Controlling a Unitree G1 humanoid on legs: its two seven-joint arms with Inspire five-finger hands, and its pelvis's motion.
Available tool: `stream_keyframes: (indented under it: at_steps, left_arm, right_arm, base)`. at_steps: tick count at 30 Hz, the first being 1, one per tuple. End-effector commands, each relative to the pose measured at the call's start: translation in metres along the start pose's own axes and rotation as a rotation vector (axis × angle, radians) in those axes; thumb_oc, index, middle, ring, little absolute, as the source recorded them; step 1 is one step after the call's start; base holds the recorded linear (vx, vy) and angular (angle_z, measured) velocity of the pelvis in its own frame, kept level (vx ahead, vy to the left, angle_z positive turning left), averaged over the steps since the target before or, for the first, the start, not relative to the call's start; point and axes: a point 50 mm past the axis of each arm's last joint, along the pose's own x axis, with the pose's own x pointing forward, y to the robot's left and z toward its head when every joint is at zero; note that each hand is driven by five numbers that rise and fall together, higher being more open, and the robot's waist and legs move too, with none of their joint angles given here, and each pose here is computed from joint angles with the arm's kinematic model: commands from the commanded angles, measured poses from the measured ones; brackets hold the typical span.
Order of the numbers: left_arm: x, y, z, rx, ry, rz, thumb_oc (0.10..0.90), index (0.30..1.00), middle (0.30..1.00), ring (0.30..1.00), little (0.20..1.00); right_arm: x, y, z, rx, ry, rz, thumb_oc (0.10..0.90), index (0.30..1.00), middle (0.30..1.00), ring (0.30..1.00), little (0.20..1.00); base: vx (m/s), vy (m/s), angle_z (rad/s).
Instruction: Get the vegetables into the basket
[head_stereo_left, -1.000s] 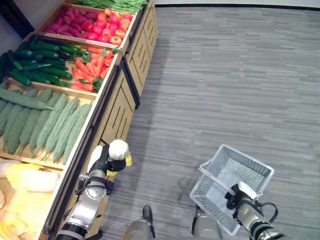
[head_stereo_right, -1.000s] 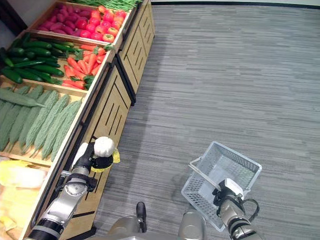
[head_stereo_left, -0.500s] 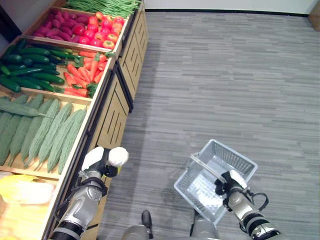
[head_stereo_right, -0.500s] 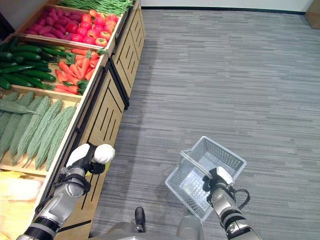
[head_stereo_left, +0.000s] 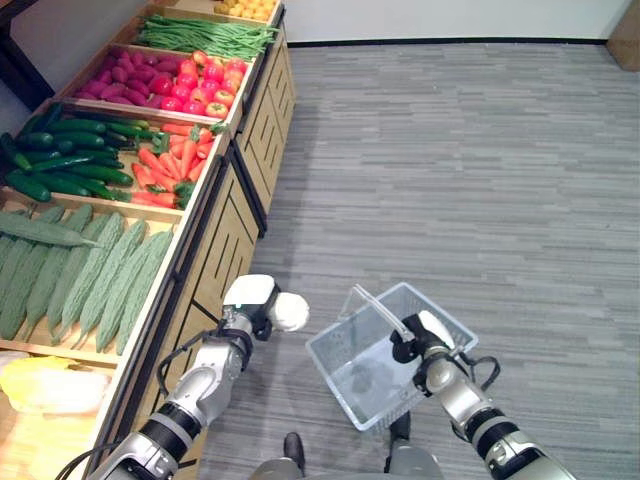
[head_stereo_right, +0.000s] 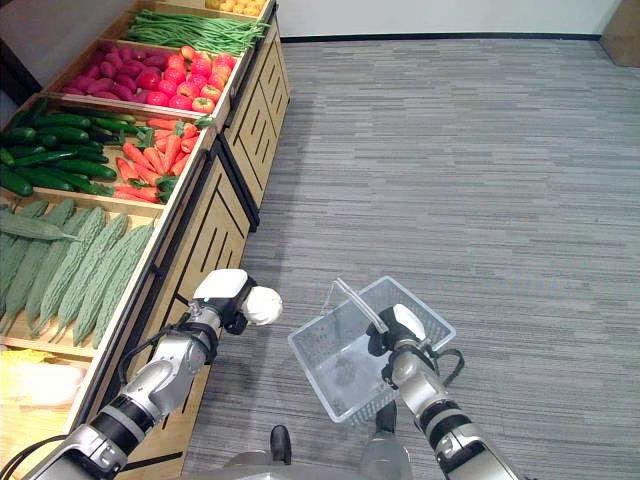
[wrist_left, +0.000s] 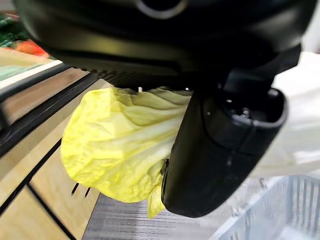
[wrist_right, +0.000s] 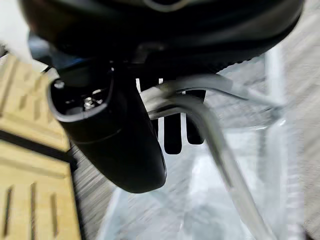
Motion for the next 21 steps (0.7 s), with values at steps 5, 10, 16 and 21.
stream_keyframes:
  at_steps: [5,10,16,21]
  left_arm:
    - [0.024,0.031,0.022,0.166,-0.091,0.088,0.400,0.300,0.300,0.300,0.300]
    - [0.028,0.027,0.028,0.169,-0.095,0.067,0.400,0.300,0.300,0.300,0.300]
    - [0.029,0.011,0.030,0.146,-0.102,-0.026,0.400,0.300,0.300,0.300,0.300]
    - [0.026,0.010,0.026,0.134,-0.113,-0.061,0.400,0.300,0.300,0.300,0.300]
  right_arm:
    - [-0.012,-0.036,0.123,0.119,-0.509,-0.096,0.400,0.300,0.300,0.300,0.300]
    - [-0.023,-0.035,0.132,0.161,-0.576,-0.061,0.400,0.300,0.300,0.300,0.300]
    - [-0.058,-0.039,0.154,0.544,-0.753,0.133,0.400,0.300,0.300,0.300,0.300]
    - [-0.073,-0.045,0.159,0.612,-0.819,0.238,0.400,0.300,0.300,0.300,0.300]
  base:
    - [-0.02,0.007,-0.09]
    - [0.00,-0.005,-0.11]
    - [-0.01,-0.016,-0.10]
    - [-0.01,-0.017,-0.06]
